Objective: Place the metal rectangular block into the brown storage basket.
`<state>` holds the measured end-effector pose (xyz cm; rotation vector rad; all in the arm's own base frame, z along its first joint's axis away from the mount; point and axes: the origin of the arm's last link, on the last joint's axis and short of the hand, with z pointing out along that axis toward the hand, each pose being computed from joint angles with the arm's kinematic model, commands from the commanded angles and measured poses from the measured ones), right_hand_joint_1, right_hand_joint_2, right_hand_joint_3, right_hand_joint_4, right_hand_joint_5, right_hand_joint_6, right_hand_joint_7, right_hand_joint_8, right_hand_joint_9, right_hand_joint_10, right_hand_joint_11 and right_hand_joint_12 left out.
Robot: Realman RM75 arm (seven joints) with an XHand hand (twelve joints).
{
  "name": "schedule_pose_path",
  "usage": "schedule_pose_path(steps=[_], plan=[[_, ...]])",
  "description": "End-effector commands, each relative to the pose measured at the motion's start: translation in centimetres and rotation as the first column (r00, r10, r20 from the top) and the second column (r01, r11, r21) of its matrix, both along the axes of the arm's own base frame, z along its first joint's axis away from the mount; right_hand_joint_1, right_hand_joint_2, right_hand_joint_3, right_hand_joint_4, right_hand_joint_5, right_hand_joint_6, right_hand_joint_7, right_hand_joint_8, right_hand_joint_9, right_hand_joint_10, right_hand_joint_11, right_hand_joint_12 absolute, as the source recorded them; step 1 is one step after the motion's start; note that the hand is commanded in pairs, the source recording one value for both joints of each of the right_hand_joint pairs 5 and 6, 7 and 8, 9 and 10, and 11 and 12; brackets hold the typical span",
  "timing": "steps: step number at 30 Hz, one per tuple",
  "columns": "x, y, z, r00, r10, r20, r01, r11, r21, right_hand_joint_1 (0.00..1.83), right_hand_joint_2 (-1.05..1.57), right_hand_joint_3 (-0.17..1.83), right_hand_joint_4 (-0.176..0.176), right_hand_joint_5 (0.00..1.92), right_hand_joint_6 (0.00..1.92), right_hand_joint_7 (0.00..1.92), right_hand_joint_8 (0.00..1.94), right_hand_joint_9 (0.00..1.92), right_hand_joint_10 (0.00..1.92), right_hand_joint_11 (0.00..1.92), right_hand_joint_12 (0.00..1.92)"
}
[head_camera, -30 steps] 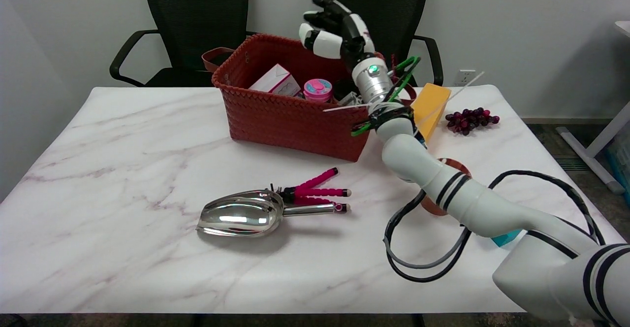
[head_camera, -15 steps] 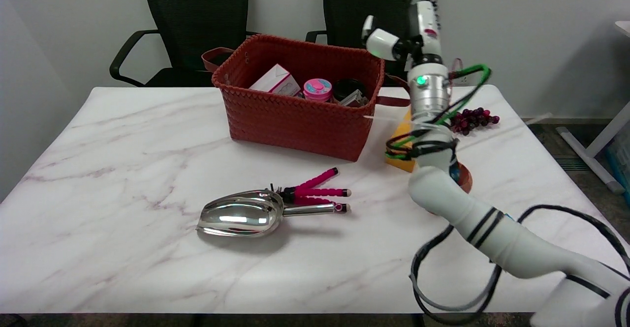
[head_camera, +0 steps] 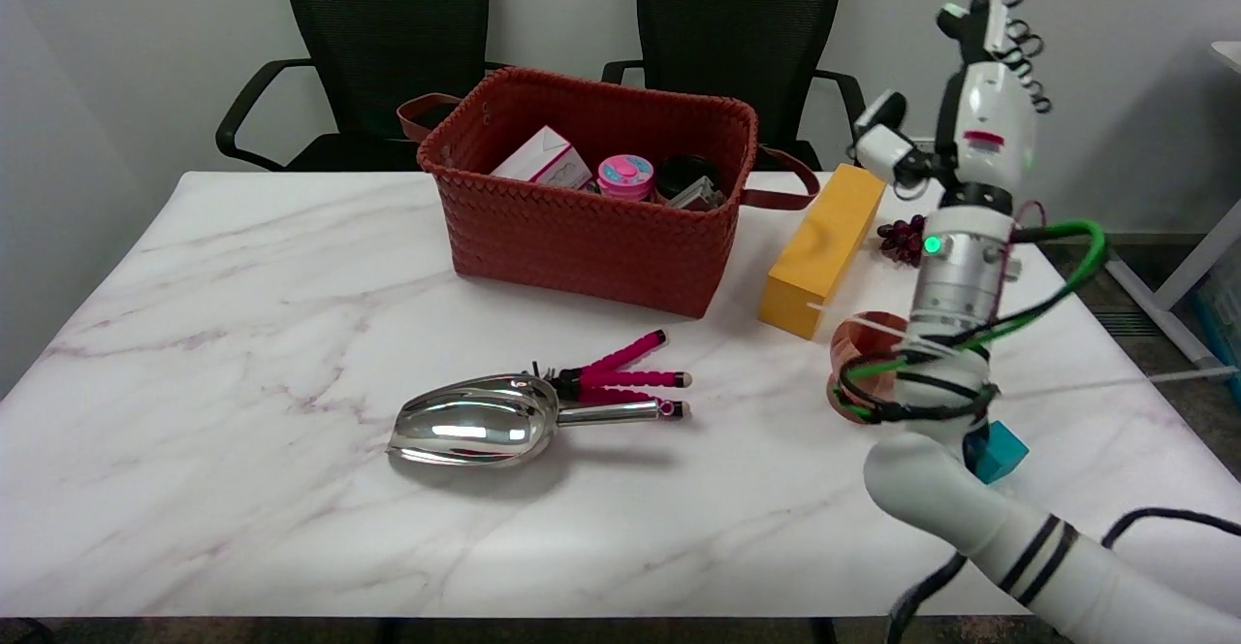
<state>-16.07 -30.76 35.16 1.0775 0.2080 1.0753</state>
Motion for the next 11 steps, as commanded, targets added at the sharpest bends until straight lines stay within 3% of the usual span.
schedule_pose_path(steps=[1,11], plan=[[-3.6,9.2,2.6,0.96,-0.202,-0.192,0.114,0.914,-0.39,1.33,0.76,1.22,0.0,0.05,0.05,0.44,0.44,0.25,0.25,0.2,0.2],[-7.2,11.6,3.9,0.936,-0.308,-0.172,0.193,0.855,-0.481,1.33,0.74,1.28,0.0,0.04,0.04,0.45,0.45,0.26,0.26,0.21,0.21]])
